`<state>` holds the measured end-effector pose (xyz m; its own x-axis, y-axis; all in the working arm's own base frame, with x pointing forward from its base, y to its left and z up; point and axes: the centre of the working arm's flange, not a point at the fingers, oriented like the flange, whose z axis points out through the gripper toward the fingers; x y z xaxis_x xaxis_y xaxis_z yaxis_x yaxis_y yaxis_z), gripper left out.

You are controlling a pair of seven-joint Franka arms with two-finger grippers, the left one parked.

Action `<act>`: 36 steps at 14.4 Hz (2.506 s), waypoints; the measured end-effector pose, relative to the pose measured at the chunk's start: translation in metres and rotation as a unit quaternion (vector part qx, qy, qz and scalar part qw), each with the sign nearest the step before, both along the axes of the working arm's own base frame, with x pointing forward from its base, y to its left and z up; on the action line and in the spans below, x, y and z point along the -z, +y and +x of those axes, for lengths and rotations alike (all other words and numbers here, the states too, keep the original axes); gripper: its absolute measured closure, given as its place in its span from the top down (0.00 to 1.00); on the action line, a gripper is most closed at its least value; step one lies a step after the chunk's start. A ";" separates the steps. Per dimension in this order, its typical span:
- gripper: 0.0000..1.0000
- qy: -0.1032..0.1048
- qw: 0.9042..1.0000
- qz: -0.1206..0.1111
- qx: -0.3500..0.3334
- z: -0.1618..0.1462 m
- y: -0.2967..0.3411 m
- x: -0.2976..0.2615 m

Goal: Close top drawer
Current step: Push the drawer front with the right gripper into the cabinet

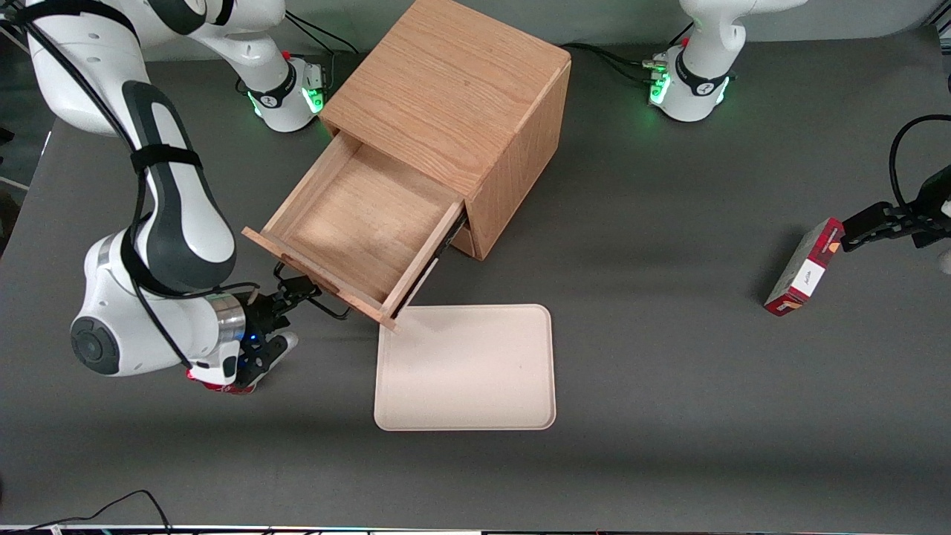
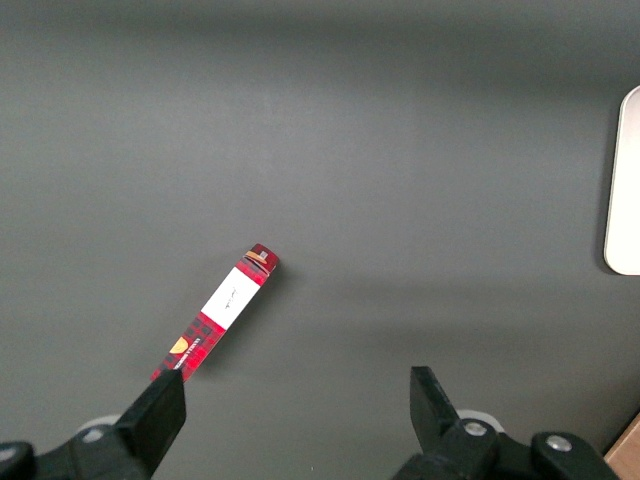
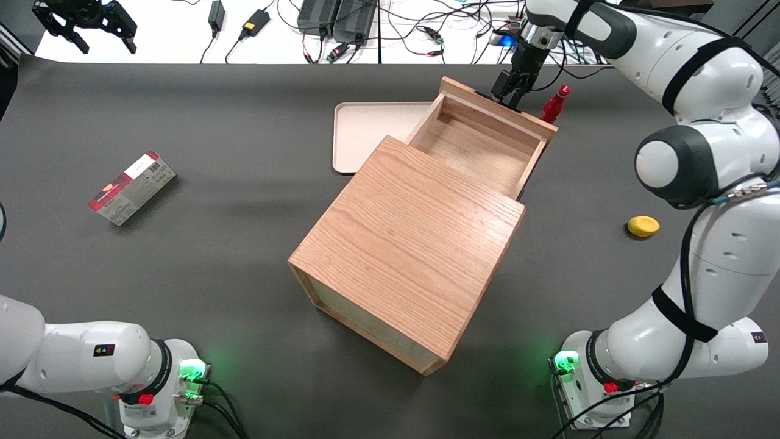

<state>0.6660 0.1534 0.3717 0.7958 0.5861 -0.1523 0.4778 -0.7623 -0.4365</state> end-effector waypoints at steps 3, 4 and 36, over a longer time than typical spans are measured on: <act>1.00 0.008 1.000 0.004 0.001 -0.024 0.008 -0.007; 1.00 0.010 1.000 0.007 0.004 -0.031 0.009 -0.008; 1.00 0.017 0.997 -0.004 0.072 -0.207 0.107 -0.014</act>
<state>0.4591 0.2608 0.3856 0.8664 0.4641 -0.1842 0.3478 -0.8256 -0.4443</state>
